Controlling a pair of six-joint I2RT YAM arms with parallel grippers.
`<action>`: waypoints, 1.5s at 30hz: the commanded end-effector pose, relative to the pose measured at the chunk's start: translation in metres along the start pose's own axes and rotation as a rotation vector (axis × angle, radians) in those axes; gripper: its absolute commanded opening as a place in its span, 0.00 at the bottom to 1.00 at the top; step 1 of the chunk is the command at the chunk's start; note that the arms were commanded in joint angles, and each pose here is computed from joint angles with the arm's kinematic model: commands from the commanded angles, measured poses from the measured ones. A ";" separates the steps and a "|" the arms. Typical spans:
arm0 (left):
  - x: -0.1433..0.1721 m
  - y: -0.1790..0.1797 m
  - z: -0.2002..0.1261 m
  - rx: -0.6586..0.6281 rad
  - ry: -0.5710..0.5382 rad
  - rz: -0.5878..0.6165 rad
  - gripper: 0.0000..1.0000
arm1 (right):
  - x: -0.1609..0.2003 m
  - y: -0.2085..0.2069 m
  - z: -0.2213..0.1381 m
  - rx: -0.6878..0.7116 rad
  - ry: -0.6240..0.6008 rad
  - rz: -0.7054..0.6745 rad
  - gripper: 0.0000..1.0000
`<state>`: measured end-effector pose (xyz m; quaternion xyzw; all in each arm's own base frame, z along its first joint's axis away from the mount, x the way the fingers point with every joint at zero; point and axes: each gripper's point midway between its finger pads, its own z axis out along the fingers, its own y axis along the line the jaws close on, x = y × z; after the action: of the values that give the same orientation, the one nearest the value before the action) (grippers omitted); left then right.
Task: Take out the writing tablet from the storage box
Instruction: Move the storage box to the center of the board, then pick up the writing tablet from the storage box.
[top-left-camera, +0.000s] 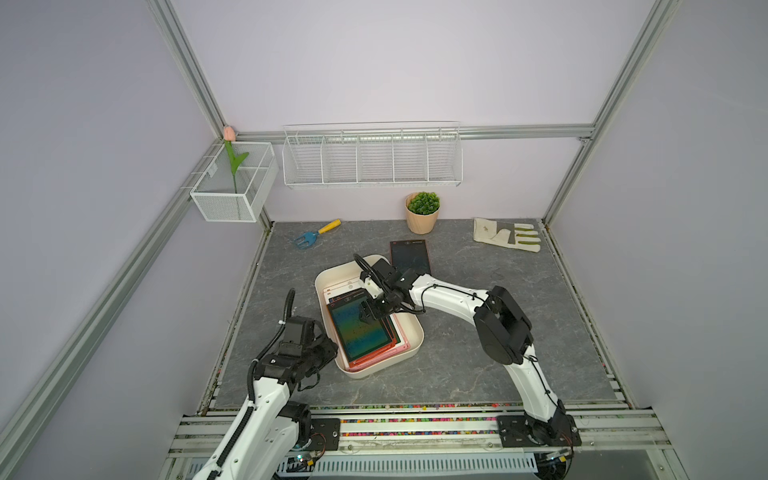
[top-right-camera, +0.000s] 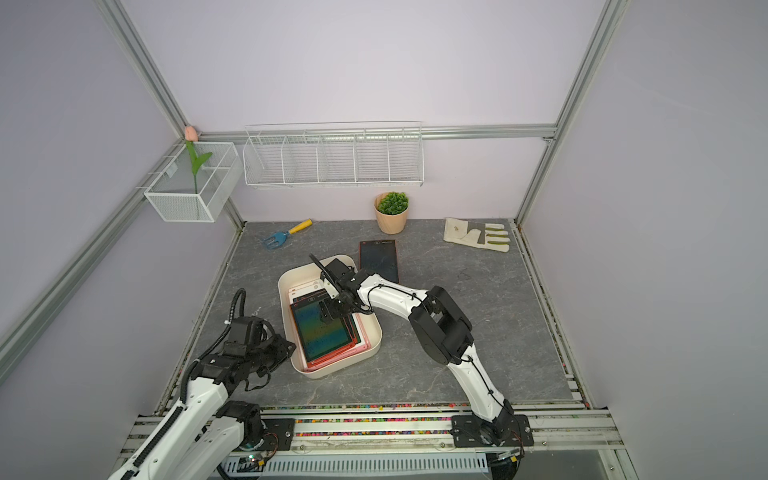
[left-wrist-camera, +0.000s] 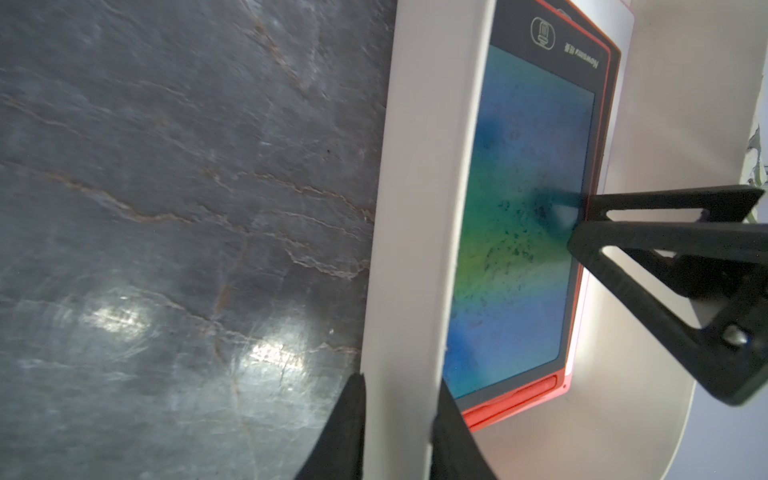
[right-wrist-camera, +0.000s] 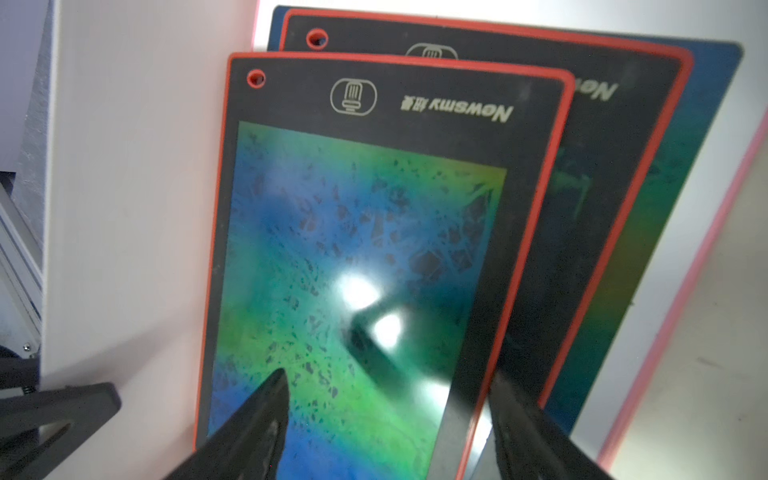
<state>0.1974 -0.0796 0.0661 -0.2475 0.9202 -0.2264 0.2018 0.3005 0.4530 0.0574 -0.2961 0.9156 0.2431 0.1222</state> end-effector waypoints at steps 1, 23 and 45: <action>0.014 0.023 0.004 -0.091 0.048 -0.034 0.25 | 0.007 -0.007 0.005 -0.003 -0.003 0.019 0.76; 0.009 0.022 0.016 -0.087 0.039 -0.046 0.22 | 0.051 -0.004 0.020 -0.068 0.197 0.178 0.75; 0.007 0.025 0.020 -0.106 0.037 -0.036 0.19 | 0.019 0.043 -0.031 -0.502 0.115 0.268 0.58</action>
<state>0.2077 -0.0801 0.0512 -0.2559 0.9226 -0.2165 0.1908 0.2691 0.4537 0.0639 -0.2031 0.8852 0.4179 -0.0251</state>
